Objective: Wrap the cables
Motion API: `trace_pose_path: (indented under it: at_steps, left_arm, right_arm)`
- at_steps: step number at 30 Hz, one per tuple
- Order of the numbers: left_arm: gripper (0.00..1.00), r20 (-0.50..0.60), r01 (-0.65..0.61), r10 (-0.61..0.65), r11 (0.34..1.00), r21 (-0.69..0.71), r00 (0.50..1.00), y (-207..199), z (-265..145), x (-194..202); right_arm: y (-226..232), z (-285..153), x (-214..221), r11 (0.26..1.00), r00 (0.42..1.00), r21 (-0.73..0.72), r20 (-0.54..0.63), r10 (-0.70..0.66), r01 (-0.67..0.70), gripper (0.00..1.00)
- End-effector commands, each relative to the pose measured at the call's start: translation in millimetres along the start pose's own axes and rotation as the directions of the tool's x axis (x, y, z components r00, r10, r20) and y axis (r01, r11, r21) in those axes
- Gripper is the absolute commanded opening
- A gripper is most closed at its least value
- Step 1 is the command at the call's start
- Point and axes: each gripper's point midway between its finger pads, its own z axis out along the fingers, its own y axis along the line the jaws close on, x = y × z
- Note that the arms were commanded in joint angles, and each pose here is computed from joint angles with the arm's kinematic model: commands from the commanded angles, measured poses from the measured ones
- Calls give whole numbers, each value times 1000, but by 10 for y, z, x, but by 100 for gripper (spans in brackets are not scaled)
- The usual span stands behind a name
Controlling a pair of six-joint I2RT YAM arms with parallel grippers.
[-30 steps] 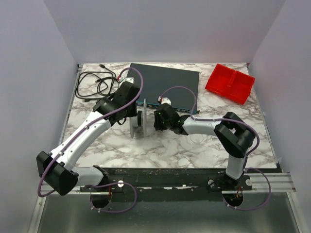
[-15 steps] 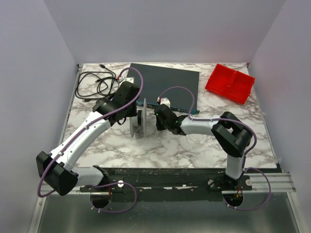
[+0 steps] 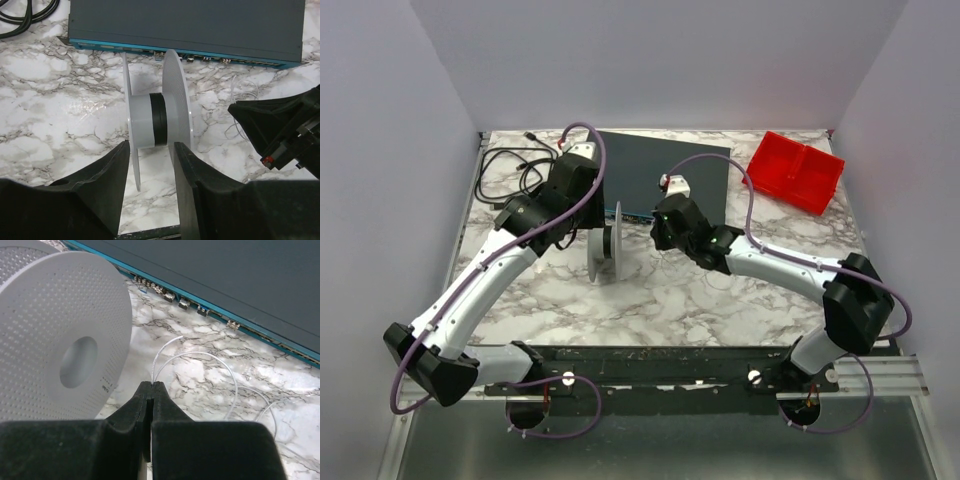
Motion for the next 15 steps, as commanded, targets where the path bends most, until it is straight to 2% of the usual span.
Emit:
trace_pose_path:
  at_steps: [1,4,10,15]
  left_arm:
    - [43,16,-17,15,997,77,1000,-93,-170,-83]
    - [44,29,-28,24,990,136,999,-179,-234,-107]
    - [51,45,-79,69,958,276,997,-411,-357,-162]
    - [52,37,-82,74,949,303,997,-455,-368,-139]
  right_arm:
    - [-199,-12,250,999,996,37,-89,-27,31,2]
    - [-156,-92,190,1000,997,0,-72,-26,26,1]
    - [-194,-300,-236,998,999,-58,-23,-37,36,2]
    - [-363,-165,33,999,991,11,-129,-33,35,3]
